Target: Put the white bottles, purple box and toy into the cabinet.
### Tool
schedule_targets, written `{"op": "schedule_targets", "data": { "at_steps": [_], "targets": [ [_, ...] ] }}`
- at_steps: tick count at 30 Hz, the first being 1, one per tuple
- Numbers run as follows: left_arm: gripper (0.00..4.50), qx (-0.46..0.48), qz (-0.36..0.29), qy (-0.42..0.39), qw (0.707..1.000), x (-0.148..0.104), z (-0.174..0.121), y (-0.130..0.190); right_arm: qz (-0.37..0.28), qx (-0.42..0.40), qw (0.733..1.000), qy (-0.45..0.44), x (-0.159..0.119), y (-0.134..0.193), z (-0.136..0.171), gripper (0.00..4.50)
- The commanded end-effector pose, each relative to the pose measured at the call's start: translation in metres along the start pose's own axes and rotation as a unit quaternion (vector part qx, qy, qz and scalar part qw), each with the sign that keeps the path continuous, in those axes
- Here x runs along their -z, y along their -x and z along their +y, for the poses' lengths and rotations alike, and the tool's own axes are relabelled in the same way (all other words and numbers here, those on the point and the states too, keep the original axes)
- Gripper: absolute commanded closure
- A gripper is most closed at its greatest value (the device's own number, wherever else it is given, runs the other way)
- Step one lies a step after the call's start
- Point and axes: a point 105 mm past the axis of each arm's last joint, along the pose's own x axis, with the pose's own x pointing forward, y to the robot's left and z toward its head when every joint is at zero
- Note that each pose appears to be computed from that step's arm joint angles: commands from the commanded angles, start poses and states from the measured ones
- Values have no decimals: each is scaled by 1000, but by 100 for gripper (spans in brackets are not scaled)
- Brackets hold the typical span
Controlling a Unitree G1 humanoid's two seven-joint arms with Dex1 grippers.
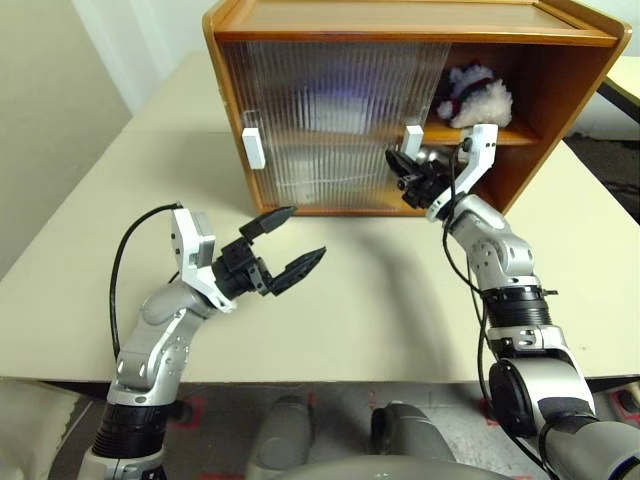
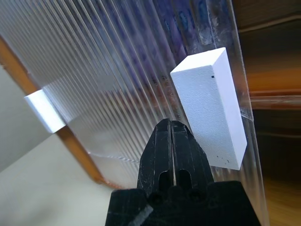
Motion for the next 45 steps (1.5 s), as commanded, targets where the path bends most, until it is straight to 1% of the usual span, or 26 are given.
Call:
{"op": "schedule_targets", "data": {
  "at_steps": [1, 13, 19, 28, 40, 45],
  "targets": [
    [0, 2, 5, -1, 1000, 3, -1, -1, -48, 58, 997, 32, -25, 9, -24, 447],
    [0, 8, 3, 1, 1000, 4, 0, -4, -69, 138, 986, 72, -33, 33, -56, 447],
    [0, 12, 3, 1, 1000, 3, 1, -4, -69, 146, 984, 79, -31, 40, -58, 447],
    [0, 19, 3, 2, 1000, 5, 1, -5, -87, 190, 973, 101, -39, 56, -73, 447],
    [0, 24, 3, 6, 1000, 7, 1, -4, -96, 223, 964, 112, -39, 73, -79, 447],
    [0, 26, 3, 6, 1000, 6, 2, -5, -102, 250, 956, 118, -41, 82, -85, 447]
  ]
}}
